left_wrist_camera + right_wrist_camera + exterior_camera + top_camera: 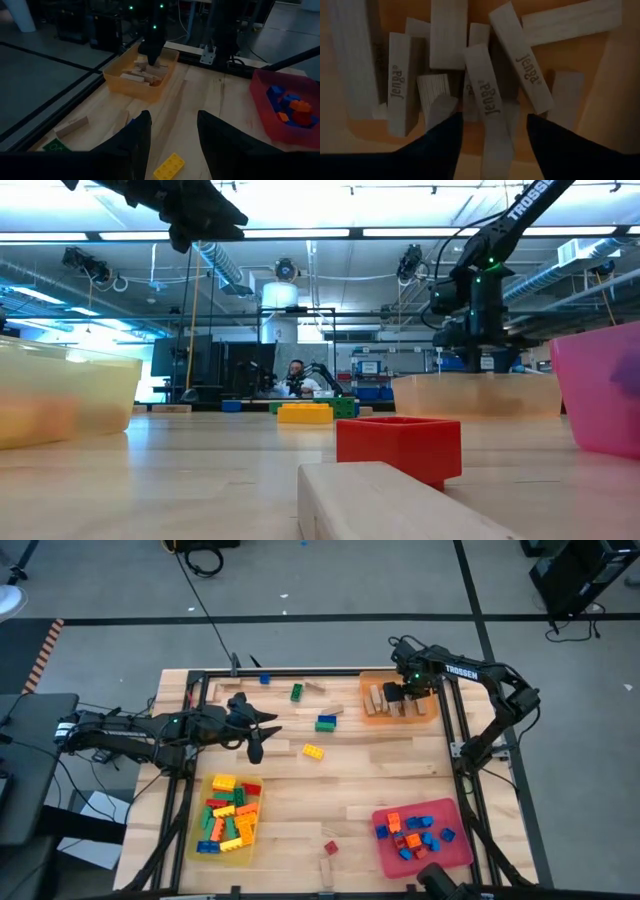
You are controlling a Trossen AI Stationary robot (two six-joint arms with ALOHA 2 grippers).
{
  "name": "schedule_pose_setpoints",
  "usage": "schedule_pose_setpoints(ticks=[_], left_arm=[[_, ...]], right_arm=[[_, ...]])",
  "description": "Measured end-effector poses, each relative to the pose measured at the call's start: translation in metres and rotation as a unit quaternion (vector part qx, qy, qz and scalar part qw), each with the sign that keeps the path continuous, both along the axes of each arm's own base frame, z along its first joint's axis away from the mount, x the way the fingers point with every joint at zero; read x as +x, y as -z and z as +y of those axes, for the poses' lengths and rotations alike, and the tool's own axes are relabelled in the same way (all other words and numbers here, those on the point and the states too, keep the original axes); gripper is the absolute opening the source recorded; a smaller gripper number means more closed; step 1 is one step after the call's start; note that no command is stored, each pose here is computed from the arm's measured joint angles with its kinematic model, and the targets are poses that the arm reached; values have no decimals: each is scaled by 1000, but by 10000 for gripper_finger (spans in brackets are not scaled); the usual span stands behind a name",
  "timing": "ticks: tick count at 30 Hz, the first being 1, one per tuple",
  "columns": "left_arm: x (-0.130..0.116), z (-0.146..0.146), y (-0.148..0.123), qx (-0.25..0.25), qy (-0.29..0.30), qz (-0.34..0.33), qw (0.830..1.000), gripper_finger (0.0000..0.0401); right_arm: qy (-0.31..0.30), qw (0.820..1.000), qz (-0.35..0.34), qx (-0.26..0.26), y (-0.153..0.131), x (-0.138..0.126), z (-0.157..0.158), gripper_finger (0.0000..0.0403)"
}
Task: Sort blocks by size
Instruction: Put the large yellow game piece into the yellow bin
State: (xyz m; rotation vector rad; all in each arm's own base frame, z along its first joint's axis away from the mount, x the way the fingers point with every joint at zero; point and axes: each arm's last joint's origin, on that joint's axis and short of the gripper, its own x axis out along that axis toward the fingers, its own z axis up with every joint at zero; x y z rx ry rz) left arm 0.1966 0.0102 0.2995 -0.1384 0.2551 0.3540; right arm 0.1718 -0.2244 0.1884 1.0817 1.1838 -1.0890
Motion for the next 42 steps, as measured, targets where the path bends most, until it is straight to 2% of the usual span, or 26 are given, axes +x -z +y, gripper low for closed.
schedule_pose_setpoints(ticks=[6,10,16,21,25,31,36,40,42], left_arm=[[0,0,0,0,-1,0,1000,168],[0,0,0,0,-2,0,1000,168],[0,0,0,0,-2,0,1000,168],[0,0,0,0,-2,-2,1000,168],[0,0,0,-4,-3,-4,1000,168],[0,-1,2,-19,20,9,1000,176],[1,-3,10,-29,44,41,998,216],[2,-3,10,-29,40,37,998,245],[3,-3,10,-46,34,33,998,252]], right_arm=[[-9,1000,-13,22,-3,-1,5,263],[-17,1000,-20,14,-20,-4,16,269],[-17,997,-56,-58,-66,-12,48,257],[0,984,-135,-119,-106,-20,87,247],[3,973,-173,-151,-123,-21,118,245],[-9,968,-195,-157,-127,-6,154,244],[-27,970,-193,-147,-121,12,183,244],[-61,967,-188,-162,-116,23,210,242],[-85,963,-188,-173,-114,26,225,243]])
